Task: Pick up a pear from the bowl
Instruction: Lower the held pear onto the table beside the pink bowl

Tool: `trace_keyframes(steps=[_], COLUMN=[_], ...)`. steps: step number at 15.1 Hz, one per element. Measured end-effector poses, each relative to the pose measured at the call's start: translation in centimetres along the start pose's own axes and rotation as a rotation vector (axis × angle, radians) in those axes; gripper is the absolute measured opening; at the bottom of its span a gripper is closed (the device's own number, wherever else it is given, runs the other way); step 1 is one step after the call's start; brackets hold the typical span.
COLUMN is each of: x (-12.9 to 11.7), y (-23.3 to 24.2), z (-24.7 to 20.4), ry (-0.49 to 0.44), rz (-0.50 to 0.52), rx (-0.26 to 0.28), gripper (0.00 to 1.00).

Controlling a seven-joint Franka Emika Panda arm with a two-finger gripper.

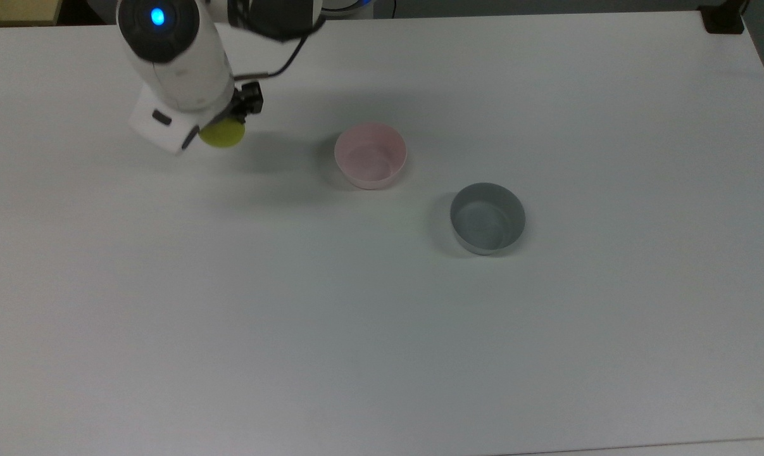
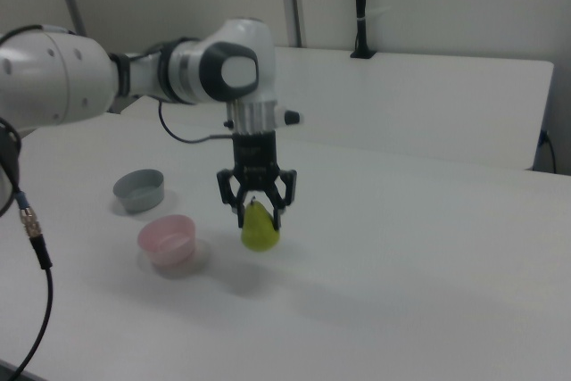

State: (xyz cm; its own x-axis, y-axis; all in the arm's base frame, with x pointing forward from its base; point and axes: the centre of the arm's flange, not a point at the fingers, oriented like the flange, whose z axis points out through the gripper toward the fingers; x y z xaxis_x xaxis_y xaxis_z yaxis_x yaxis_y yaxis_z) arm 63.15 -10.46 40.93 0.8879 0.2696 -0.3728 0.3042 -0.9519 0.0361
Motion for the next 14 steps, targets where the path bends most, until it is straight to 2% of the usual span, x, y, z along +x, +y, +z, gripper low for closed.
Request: trace_keyframes(steps=[5, 12, 13, 14], x=[3.5, 4.4, 4.4, 4.4], y=[0.4, 0.2, 0.2, 0.2], z=[5.5, 6.7, 6.6, 6.6], ry=[-0.036, -0.037, -0.035, -0.034], rz=[-0.014, -0.015, -0.013, -0.008], rx=[-0.005, -0.009, -0.010, -0.011], gripper=[0.67, 0.67, 0.69, 0.76])
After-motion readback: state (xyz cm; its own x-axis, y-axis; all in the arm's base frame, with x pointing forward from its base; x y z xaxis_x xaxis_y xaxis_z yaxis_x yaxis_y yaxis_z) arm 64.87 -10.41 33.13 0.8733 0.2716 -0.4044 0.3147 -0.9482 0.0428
